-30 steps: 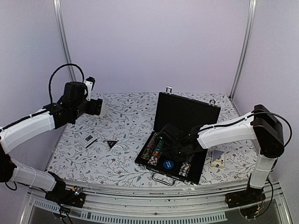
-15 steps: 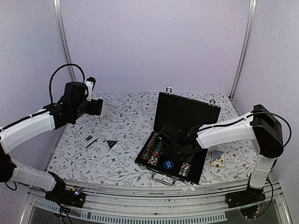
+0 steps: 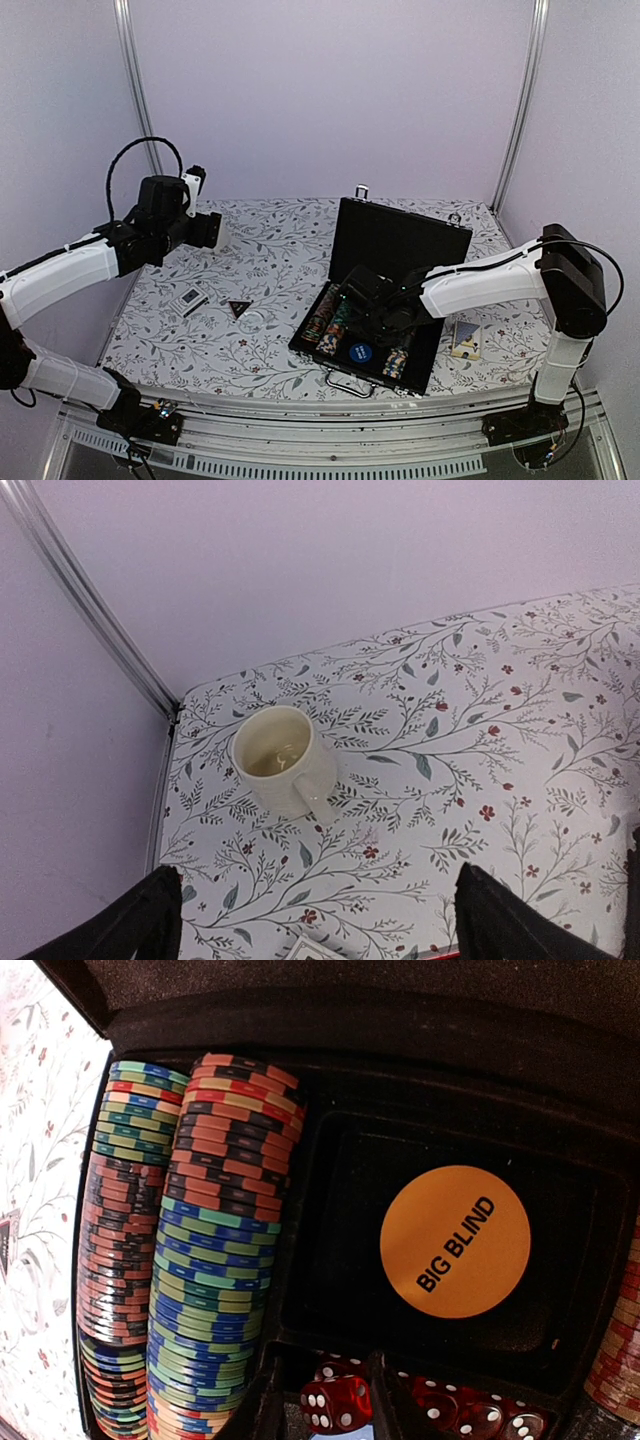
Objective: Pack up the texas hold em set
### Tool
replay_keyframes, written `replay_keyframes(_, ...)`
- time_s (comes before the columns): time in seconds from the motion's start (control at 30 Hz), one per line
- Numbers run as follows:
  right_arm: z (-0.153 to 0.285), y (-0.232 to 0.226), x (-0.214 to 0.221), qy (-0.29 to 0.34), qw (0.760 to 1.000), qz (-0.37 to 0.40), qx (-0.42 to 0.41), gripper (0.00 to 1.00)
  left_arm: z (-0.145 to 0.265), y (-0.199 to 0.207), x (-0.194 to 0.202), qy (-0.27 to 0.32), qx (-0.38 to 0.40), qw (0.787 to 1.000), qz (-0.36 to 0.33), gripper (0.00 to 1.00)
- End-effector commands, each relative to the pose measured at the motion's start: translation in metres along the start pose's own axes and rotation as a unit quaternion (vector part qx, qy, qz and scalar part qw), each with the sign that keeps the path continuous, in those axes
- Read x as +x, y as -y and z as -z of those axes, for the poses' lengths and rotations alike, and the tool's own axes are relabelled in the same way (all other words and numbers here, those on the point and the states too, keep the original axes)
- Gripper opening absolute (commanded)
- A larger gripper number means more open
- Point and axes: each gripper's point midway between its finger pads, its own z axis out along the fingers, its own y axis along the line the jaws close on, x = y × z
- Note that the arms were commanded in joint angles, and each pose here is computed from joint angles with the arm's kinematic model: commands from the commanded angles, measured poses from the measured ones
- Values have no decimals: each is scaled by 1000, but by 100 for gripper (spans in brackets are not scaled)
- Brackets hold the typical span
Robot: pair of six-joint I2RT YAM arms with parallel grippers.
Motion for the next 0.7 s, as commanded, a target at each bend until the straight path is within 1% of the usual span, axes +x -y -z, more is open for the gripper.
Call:
replay_keyframes(0.0,1,1,-1,-2,1000,11,11,30,-1,5,-2,1,4,1000,-6,95)
replay_keyframes(0.3,12,-17,-10,4,1000,15,-19,29,-2,6,-1,0,4,1000,-8,95)
replay_keyframes(0.67,6,-29,-4,-8,999,20,-46,29,-2,6,-1,-2,4,1000,-9,95)
